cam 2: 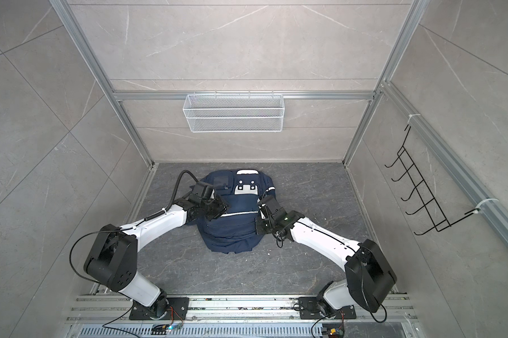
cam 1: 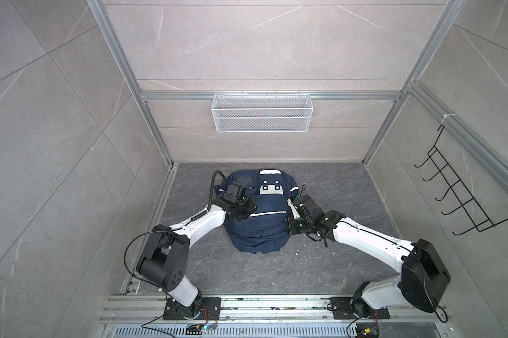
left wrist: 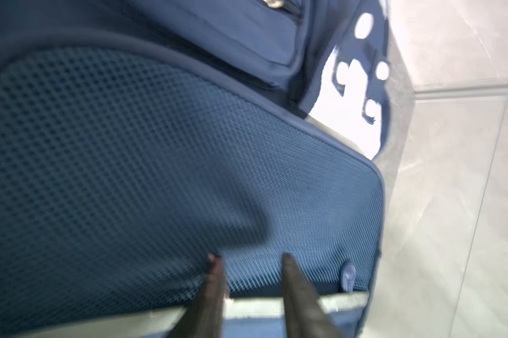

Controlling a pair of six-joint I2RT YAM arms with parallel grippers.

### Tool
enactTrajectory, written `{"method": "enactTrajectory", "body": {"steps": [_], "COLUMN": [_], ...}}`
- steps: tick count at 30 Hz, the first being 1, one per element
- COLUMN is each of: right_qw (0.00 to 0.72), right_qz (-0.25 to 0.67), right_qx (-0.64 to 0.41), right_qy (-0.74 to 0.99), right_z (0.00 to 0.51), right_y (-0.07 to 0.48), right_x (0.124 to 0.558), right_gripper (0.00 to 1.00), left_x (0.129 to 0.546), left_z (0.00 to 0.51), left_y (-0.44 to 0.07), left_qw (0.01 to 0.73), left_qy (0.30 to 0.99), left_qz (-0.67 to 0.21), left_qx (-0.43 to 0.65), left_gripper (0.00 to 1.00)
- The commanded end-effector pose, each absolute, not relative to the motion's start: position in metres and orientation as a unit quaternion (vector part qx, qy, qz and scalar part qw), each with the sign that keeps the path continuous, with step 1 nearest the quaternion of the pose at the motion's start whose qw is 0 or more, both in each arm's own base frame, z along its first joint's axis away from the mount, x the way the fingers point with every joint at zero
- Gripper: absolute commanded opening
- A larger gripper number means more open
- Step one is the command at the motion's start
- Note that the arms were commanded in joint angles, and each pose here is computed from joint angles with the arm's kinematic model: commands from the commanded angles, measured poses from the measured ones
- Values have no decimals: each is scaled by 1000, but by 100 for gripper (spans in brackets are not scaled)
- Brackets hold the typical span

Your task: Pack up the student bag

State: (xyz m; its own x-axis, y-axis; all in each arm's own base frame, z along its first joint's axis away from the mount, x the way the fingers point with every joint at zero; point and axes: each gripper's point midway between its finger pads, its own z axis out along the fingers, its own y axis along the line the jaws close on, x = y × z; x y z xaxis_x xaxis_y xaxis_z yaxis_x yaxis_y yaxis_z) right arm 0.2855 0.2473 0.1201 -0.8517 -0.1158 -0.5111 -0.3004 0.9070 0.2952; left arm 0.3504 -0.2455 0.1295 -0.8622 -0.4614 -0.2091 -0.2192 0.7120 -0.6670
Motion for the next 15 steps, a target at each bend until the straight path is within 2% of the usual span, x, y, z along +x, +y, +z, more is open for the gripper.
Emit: {"method": "enactTrajectory", "body": {"steps": [1, 3, 6, 15], "right_qw": [246, 247, 244, 244], "right_qz": [180, 181, 183, 186], "right_qx": [-120, -121, -121, -125], "right_qy": [945, 944, 944, 944], "right_z": [126, 126, 125, 122], "right_y": [245, 247, 249, 251], "right_x": [281, 282, 283, 284], "right_gripper": [0, 0, 0, 0], "left_x": [332, 320, 301, 266], "left_z": [176, 183, 178, 151], "left_y": [-261, -266, -270, -275], "left_qw": [198, 195, 177, 147], "left_qy": [884, 880, 873, 864], "left_qz": [-385, -393, -403, -402], "left_qx": [-177, -183, -210, -266], "left_gripper": [50, 56, 59, 60]}}
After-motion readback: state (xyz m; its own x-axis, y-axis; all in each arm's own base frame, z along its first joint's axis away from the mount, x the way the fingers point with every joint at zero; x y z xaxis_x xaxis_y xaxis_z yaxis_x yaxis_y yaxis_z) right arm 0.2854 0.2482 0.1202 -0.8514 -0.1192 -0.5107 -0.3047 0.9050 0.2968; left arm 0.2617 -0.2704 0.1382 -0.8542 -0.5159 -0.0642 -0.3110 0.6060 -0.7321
